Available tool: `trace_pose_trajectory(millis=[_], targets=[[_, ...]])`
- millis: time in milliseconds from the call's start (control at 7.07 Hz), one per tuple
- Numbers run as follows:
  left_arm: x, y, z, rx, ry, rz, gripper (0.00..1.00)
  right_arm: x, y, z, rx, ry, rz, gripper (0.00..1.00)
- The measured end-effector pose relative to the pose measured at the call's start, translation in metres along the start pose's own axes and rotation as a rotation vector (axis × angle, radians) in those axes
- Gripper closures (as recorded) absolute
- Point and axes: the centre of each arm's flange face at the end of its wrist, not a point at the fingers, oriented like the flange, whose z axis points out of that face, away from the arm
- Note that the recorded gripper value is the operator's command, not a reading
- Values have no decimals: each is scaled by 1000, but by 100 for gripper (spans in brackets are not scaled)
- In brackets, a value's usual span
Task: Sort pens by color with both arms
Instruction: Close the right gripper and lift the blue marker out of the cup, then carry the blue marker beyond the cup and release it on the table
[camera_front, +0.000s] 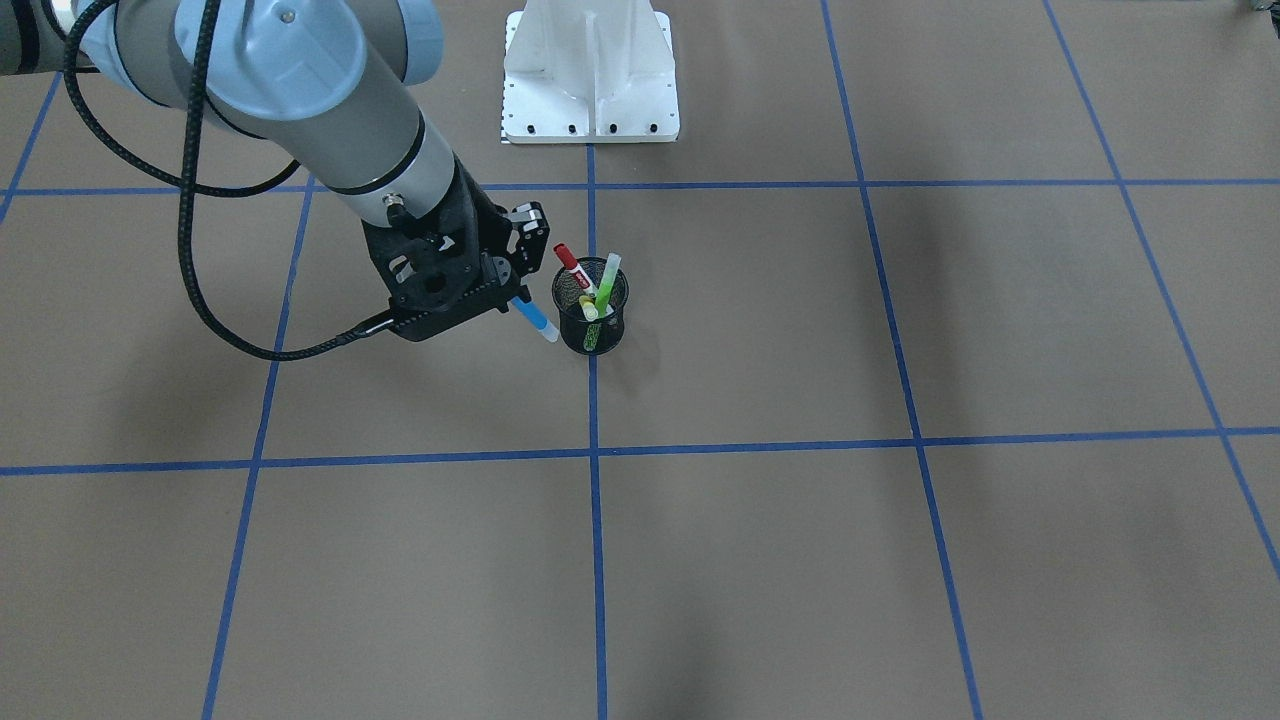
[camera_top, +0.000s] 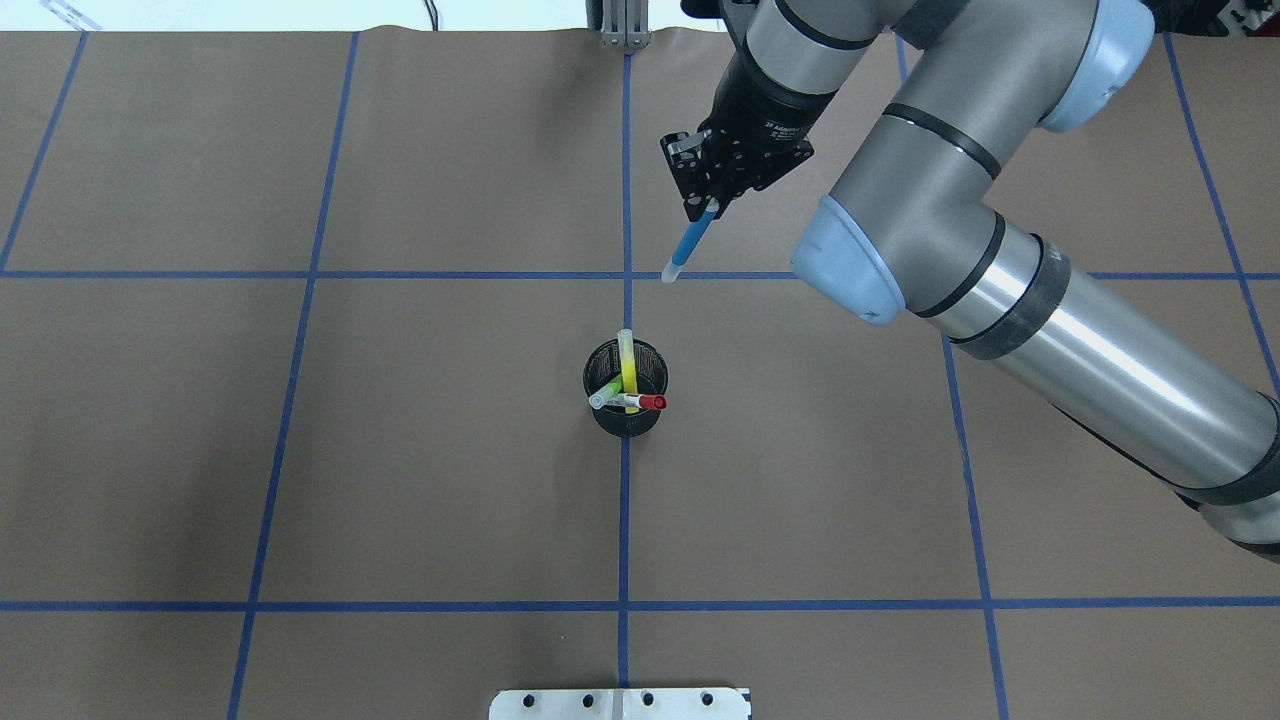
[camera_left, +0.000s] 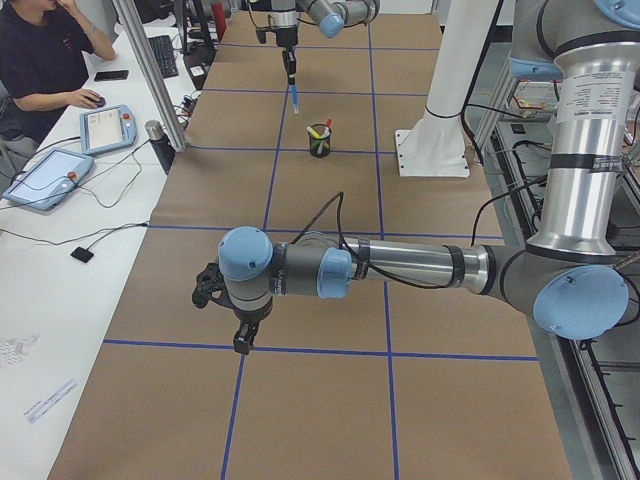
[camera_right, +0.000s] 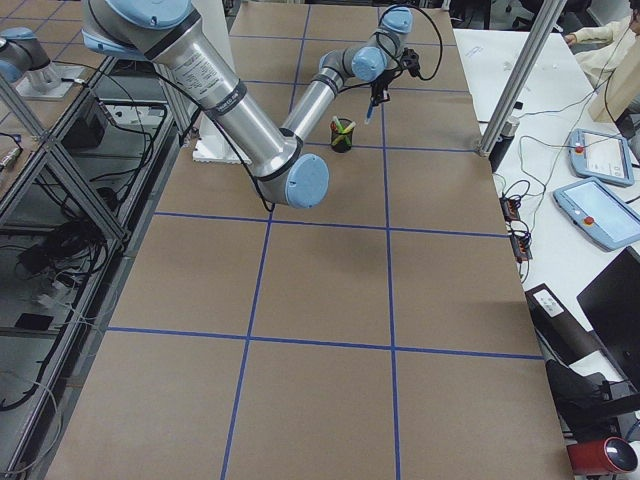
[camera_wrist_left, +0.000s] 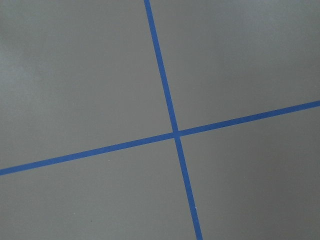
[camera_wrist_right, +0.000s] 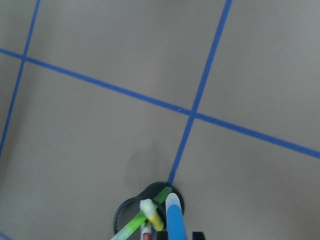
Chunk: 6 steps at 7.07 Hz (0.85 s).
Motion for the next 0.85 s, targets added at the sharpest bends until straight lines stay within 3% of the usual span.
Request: trace_pose_trajectory(millis=[424, 848], targets=[[0, 1, 0, 1, 4, 0, 1, 20, -11, -4, 220, 144, 105, 84], [4, 0, -2, 6, 16, 3, 1, 37, -10, 20, 434, 134, 178, 84]])
